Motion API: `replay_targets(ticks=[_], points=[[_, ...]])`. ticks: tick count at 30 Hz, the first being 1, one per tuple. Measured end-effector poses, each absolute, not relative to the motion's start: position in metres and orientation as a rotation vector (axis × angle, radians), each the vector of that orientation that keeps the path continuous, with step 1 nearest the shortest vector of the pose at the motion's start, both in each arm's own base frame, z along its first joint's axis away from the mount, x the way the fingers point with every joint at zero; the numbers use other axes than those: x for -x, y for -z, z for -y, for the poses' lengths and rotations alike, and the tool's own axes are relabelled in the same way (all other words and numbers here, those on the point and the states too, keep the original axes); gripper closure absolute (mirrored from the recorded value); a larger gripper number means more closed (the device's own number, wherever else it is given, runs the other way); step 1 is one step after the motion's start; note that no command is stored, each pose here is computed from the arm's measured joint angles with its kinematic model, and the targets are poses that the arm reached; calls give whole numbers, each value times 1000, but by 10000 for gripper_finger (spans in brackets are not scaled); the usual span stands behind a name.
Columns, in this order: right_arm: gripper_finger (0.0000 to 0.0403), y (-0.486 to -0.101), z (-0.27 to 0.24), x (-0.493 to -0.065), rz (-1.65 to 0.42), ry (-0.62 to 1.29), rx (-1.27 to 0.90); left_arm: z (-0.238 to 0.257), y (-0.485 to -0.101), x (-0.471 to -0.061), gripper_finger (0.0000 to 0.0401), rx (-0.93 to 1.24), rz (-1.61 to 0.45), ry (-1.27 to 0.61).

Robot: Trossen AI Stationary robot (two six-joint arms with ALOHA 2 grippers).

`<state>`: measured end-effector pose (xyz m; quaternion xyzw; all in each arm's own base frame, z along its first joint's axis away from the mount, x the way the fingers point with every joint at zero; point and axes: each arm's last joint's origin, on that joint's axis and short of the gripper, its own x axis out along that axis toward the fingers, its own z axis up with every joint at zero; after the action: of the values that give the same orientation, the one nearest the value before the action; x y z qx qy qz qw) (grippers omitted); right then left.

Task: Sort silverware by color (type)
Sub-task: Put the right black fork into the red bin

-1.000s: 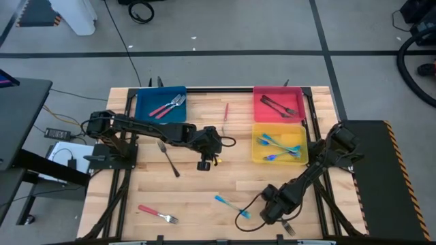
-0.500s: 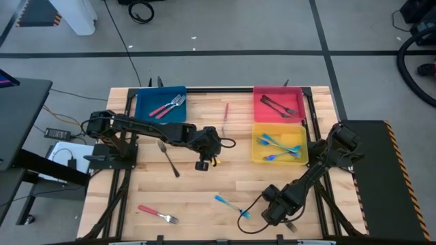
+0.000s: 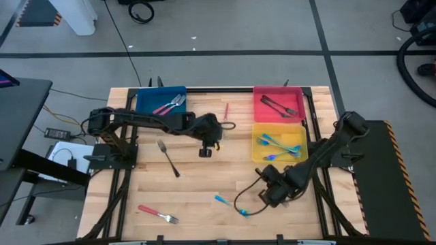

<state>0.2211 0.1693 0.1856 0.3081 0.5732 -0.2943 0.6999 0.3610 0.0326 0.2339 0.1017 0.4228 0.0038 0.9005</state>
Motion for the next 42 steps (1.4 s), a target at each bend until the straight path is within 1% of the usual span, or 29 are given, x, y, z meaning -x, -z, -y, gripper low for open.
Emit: replay_targets(ticks=[6, 11, 14, 20, 26, 31, 42], points=[[395, -219, -133, -217, -1103, 689, -537, -62, -237, -361, 287, -154, -825, -69], [395, -241, -102, -223, -861, 739, -310, -78, -242, -363, 287, -75, -730, 17], [395, -250, -85, -228, -759, 782, -182, -84, -246, -364, 287, -40, -669, 64], [395, -263, -64, -244, -608, 850, 19, -91, -255, -370, 287, -21, -551, 47], [395, -276, -41, -265, -575, 856, 228, -96, -262, -382, 287, -33, -391, 22], [394, -286, -23, -274, -553, 902, 318, -98, -269, -385, 287, -59, -304, 14], [394, -289, -11, -274, -565, 995, 387, -125, -284, -382, 287, -102, -135, -67]])
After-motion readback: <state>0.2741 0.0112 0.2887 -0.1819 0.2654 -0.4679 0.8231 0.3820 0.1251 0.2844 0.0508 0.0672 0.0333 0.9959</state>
